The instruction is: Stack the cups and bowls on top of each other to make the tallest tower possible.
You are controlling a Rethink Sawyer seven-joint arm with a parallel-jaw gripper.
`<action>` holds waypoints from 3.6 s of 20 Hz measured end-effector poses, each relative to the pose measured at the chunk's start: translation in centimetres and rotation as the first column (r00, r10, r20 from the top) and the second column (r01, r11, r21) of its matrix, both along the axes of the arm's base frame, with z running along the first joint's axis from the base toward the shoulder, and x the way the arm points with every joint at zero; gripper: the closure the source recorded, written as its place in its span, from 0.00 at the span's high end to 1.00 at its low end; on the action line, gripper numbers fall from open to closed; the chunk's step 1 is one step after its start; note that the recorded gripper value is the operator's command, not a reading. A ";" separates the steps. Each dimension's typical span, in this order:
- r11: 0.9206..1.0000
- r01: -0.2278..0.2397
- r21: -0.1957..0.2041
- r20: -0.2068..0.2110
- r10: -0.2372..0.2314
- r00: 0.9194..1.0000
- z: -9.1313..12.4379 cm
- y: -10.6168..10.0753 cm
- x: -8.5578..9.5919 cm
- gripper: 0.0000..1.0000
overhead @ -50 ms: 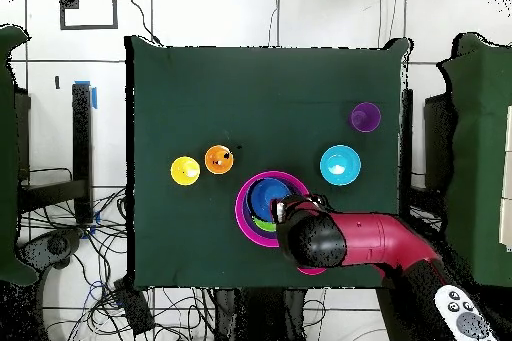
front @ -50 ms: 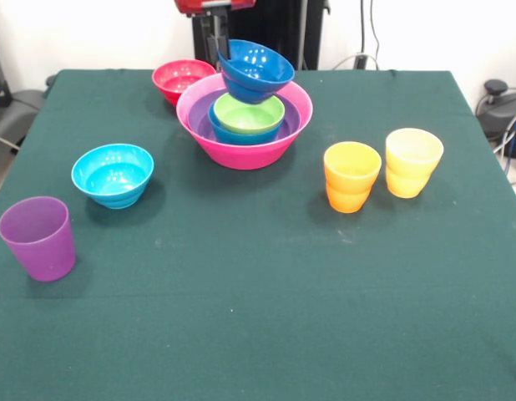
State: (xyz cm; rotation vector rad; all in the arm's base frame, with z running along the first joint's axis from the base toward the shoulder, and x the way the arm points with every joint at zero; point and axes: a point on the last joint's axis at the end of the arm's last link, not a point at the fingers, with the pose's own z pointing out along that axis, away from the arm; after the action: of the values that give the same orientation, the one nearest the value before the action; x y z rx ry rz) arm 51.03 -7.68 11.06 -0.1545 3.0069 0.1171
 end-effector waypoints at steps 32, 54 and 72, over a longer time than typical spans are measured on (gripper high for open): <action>0.999 0.039 0.007 -0.046 -0.039 0.998 -4.0 0.3 -2.8 0.00; 0.998 0.049 0.030 -0.086 -0.046 0.995 -6.9 0.7 -5.0 0.00; 0.998 0.053 0.024 -0.079 -0.051 0.996 -6.6 0.4 -4.9 1.00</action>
State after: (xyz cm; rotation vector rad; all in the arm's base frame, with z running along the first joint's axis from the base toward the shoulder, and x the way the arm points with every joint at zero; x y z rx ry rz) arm 46.14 -7.32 4.41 -0.0710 3.0832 0.1615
